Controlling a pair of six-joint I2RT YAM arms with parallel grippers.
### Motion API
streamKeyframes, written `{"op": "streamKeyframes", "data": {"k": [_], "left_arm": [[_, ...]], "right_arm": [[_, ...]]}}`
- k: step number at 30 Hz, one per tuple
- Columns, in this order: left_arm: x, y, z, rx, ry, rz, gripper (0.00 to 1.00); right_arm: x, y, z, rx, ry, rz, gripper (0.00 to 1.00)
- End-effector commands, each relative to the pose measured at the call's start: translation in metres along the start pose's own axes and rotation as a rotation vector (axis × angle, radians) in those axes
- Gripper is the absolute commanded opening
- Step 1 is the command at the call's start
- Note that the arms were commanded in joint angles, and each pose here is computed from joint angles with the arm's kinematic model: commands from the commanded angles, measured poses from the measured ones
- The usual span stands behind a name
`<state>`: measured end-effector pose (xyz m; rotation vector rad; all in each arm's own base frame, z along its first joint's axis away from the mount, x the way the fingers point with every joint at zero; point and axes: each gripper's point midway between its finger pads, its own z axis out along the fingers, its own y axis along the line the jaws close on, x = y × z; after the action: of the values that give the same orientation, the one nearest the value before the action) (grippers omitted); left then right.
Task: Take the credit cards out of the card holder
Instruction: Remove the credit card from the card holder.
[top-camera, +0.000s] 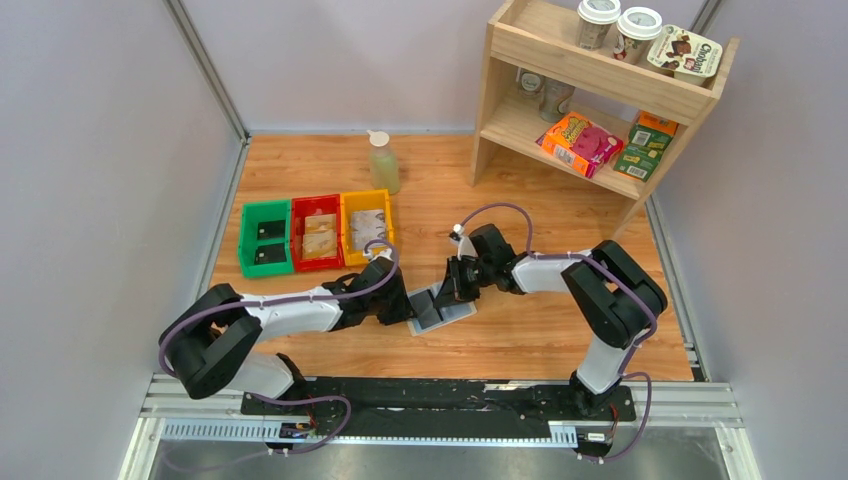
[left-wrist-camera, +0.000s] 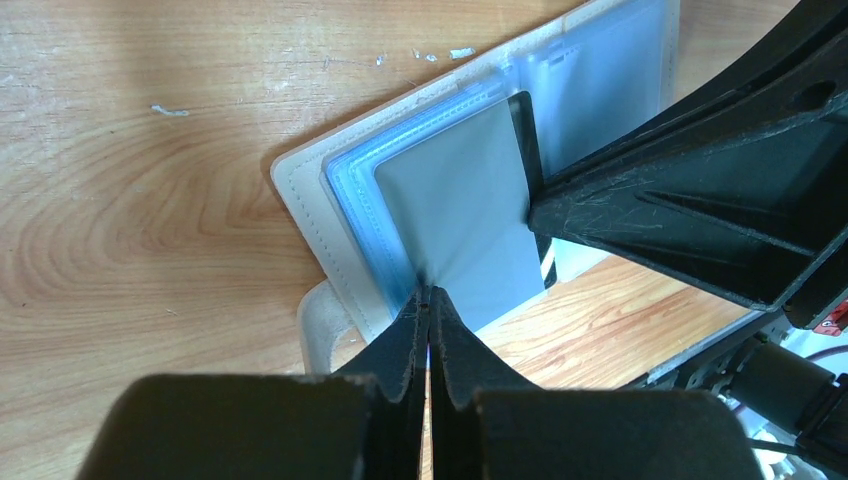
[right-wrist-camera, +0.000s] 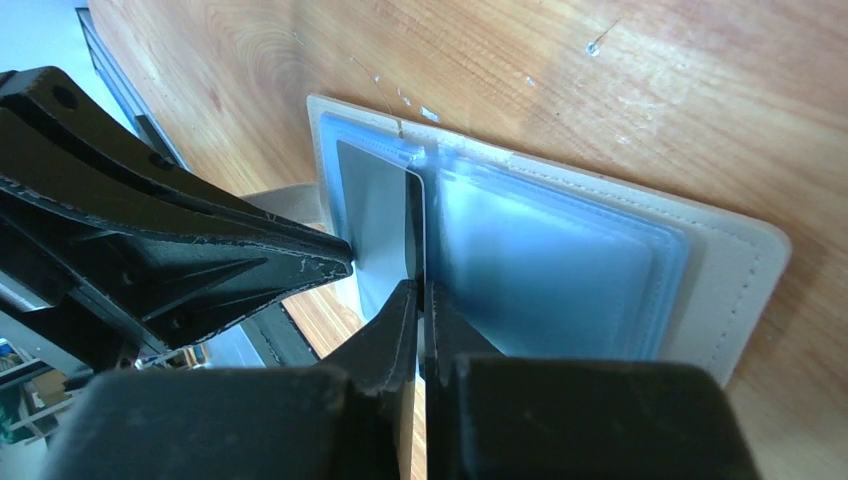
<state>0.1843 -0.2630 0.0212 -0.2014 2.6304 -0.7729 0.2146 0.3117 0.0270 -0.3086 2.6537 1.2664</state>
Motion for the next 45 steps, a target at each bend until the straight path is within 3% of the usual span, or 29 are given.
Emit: {"op": "streamKeyframes", "data": {"k": [1, 10, 13, 21, 28, 32, 35, 39, 45], "left_arm": [[0.011, 0.027, 0.000, -0.082, 0.023, -0.007, 0.01], [0.013, 0.029, 0.003, -0.097, 0.039, 0.004, 0.00], [0.014, 0.029, 0.004, -0.099, 0.044, 0.008, 0.00], [0.013, 0.028, 0.002, -0.098, 0.043, 0.017, 0.00], [0.013, 0.023, 0.005, -0.088, 0.061, 0.036, 0.00], [0.013, 0.022, 0.005, -0.083, 0.061, 0.039, 0.00], [0.013, 0.022, 0.005, -0.079, 0.060, 0.042, 0.00], [0.012, 0.021, 0.005, -0.078, 0.056, 0.044, 0.00], [0.010, 0.022, 0.003, -0.079, 0.044, 0.045, 0.00]], "right_arm": [[-0.007, 0.005, -0.002, -0.059, -0.021, -0.008, 0.01], [-0.011, 0.001, -0.012, -0.075, -0.036, 0.002, 0.04], [-0.013, 0.000, -0.013, -0.078, -0.040, 0.004, 0.00], [-0.018, -0.007, -0.022, -0.065, -0.066, 0.018, 0.00], [-0.016, -0.006, -0.017, -0.070, -0.047, 0.019, 0.23], [-0.015, -0.007, -0.012, -0.073, -0.031, 0.024, 0.26], [-0.014, -0.007, -0.009, -0.076, -0.020, 0.025, 0.22], [-0.014, -0.009, -0.010, -0.067, -0.017, 0.020, 0.00], [-0.022, -0.024, -0.032, -0.023, -0.067, 0.061, 0.00]]}}
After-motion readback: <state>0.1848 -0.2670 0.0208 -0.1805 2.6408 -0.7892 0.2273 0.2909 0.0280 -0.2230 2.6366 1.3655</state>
